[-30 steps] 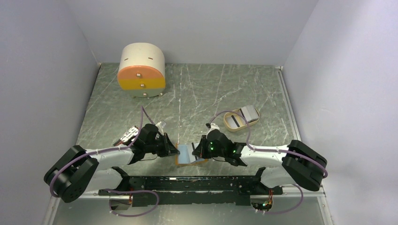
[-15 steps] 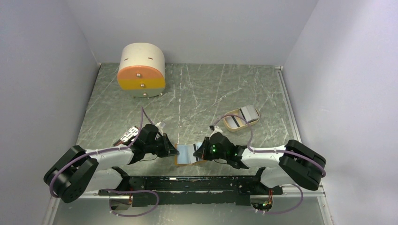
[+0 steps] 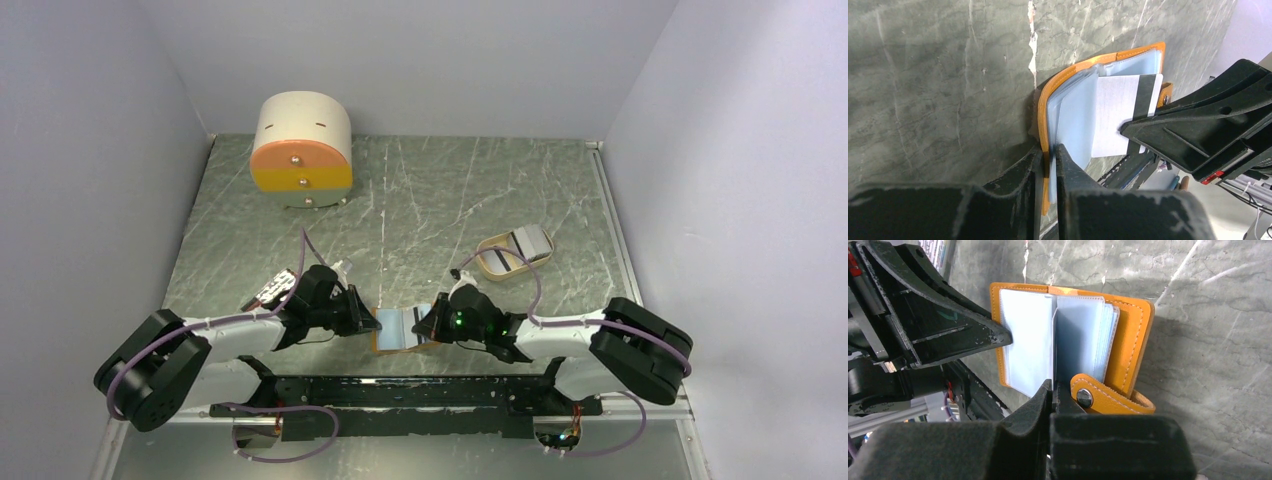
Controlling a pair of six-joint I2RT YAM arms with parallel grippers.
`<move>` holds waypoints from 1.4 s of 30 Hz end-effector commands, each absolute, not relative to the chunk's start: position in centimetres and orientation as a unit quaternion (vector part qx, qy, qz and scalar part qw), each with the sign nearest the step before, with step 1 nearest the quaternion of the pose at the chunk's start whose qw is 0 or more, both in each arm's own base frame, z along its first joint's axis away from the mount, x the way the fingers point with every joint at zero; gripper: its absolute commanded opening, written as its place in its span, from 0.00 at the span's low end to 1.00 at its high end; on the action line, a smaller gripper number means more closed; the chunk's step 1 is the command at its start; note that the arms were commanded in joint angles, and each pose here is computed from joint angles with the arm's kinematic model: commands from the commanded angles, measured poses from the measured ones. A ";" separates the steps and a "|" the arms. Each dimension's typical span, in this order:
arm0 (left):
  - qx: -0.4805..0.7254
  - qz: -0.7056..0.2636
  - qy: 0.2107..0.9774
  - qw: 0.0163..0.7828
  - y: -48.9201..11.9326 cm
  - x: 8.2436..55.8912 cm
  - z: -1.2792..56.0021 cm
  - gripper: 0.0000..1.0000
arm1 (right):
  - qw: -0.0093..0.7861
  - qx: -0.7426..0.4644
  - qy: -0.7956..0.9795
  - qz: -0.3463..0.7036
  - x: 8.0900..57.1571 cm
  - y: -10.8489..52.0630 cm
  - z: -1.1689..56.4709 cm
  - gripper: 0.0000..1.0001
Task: Put the credit cards into the card holder
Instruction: Insert the credit card into the card holder.
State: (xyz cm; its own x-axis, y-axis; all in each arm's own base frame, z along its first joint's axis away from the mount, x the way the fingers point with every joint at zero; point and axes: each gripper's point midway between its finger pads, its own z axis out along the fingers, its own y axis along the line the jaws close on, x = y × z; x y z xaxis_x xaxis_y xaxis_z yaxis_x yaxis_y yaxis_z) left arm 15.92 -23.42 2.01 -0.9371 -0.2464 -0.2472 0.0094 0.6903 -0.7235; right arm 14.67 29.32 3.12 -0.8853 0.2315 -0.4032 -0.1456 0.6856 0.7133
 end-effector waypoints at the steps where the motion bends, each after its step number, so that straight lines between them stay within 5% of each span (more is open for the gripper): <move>1: -0.071 -0.368 0.913 0.161 -22.9 15.8 1.1 0.17 | 0.246 0.031 0.874 0.418 14.8 29.5 3.5 0.00; 42: -0.064 -0.376 0.911 0.156 -23.3 15.7 1.0 0.17 | 0.211 0.073 0.819 0.528 14.6 30.0 3.7 0.02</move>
State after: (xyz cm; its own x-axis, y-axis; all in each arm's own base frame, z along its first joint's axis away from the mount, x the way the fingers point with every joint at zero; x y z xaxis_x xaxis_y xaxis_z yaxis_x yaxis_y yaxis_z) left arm 15.97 -23.52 1.60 -0.9395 -0.2436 -0.2410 0.0056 0.6924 -0.7215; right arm 14.55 29.93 2.88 -0.9036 0.3161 -0.2890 -0.1076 0.4856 0.8676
